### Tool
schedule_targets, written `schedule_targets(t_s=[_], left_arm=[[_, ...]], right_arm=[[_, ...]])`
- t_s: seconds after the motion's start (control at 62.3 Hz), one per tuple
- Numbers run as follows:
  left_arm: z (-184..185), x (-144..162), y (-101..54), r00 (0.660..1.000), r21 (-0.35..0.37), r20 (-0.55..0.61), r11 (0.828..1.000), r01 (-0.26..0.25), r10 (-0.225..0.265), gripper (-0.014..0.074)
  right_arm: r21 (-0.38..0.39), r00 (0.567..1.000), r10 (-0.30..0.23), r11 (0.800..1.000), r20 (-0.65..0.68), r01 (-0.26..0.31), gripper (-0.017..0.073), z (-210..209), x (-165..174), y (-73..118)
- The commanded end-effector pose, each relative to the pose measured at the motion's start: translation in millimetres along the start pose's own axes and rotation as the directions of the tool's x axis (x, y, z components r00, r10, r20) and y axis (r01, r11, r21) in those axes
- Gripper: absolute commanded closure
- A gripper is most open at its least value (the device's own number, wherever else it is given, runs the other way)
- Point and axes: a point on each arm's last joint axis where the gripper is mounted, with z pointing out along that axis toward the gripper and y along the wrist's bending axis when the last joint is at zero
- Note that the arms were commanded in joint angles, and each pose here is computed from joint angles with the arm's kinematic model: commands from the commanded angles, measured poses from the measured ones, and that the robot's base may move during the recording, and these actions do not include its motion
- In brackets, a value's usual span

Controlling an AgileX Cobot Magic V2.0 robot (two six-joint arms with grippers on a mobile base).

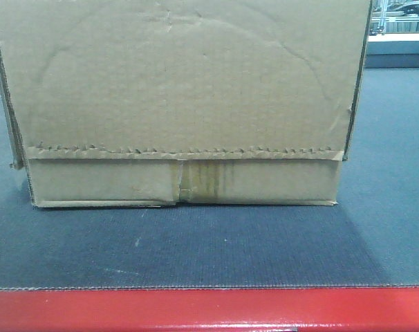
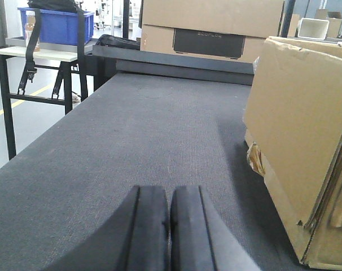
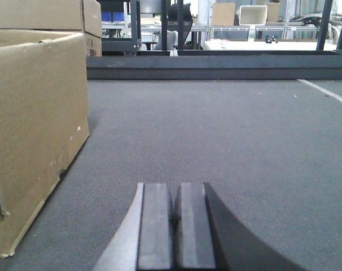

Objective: Grab carton from right shelf to conveyor

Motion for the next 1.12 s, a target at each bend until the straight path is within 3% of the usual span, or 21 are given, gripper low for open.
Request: schedule_targets(t_s=[0.0, 1.108], left_arm=[[-0.5, -2.4, -0.1, 1.000, 0.000, 0.024, 1.000, -0.002, 0.002, 0.0581], [-0.5, -2.4, -0.1, 1.000, 0.000, 0.024, 1.000, -0.002, 0.002, 0.0581]], right_arm=[[0.005, 1.000, -0.004, 1.000, 0.025, 0.004, 0.0627, -0.6, -2.2, -0.3], [0.005, 1.000, -0.004, 1.000, 0.025, 0.004, 0.0627, -0.6, -2.2, -0.3]])
